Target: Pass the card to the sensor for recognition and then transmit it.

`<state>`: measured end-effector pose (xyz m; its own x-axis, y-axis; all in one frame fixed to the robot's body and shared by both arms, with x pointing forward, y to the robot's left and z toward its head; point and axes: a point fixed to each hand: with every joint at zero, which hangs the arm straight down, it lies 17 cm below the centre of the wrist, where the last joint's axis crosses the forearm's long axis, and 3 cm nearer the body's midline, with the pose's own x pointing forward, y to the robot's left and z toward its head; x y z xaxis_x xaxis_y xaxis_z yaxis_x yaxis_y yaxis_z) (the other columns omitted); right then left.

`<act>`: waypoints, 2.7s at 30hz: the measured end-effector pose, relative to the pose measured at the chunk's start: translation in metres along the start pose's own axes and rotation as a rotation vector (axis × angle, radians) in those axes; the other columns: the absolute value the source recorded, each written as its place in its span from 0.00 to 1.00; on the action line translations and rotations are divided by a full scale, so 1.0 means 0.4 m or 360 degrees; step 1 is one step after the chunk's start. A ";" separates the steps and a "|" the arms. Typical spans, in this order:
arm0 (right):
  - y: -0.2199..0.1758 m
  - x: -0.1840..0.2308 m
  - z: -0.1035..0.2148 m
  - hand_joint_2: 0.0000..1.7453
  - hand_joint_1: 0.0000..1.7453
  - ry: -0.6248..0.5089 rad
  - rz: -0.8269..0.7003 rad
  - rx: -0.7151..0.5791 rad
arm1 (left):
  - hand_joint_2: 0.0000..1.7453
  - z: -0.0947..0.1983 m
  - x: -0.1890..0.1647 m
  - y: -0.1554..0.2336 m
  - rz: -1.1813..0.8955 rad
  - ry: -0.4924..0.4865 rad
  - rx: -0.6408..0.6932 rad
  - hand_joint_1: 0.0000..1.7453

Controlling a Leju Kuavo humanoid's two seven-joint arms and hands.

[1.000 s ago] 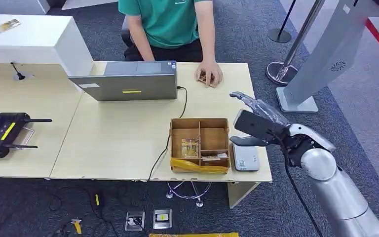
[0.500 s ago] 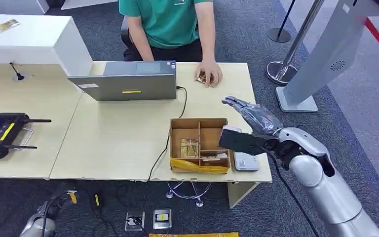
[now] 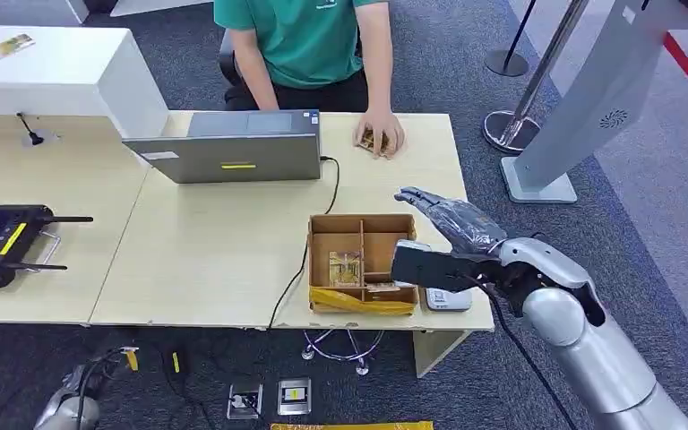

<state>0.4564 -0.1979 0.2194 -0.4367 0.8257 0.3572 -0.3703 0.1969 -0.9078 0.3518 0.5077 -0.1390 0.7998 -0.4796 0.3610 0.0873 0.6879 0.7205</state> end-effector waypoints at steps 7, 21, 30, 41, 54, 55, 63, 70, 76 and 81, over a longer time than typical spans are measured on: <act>0.000 -0.007 0.003 1.00 0.00 0.0007 0.0000 0.0005 | 0.00 0.001 -0.011 0.000 0.0042 0.0024 0.0008 0.00; -0.020 -0.003 -0.004 1.00 0.00 -0.0004 0.0041 -0.0019 | 0.00 0.003 -0.011 -0.012 0.0129 0.0101 -0.0023 0.00; -0.043 -0.015 -0.021 1.00 0.00 0.0016 0.0047 -0.0093 | 0.00 -0.012 -0.031 0.034 0.0120 0.0133 0.0009 0.00; -0.068 0.002 -0.043 1.00 0.00 -0.0009 0.0047 -0.0117 | 0.00 0.002 -0.029 -0.019 0.0290 0.0187 -0.0100 0.00; -0.046 -0.010 -0.057 1.00 0.00 0.0026 0.0017 -0.0076 | 0.00 0.055 0.028 -0.161 0.0310 0.0184 -0.0323 0.00; -0.045 -0.011 -0.057 1.00 0.00 0.0032 0.0009 -0.0073 | 0.00 0.056 0.030 -0.162 0.0312 0.0184 -0.0318 0.00; -0.037 -0.005 -0.060 1.00 0.00 0.0036 -0.0011 -0.0064 | 0.00 0.057 0.041 -0.162 0.0357 0.0180 -0.0270 0.00; -0.031 -0.004 -0.061 1.00 0.00 0.0041 -0.0014 -0.0053 | 0.00 0.062 0.047 -0.171 0.0411 0.0158 -0.0262 0.00; -0.029 -0.009 -0.061 1.00 0.00 0.0062 -0.0015 -0.0047 | 0.00 0.071 0.052 -0.192 0.0432 0.0146 -0.0280 0.00; -0.025 -0.011 -0.060 1.00 0.00 0.0069 -0.0027 -0.0040 | 0.00 0.079 0.061 -0.207 0.0429 0.0139 -0.0296 0.00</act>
<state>0.4819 -0.1907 0.2218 -0.3942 0.8443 0.3630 -0.3564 0.2237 -0.9072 0.3453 0.4219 -0.1713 0.8561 -0.2240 0.4657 -0.0338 0.8749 0.4831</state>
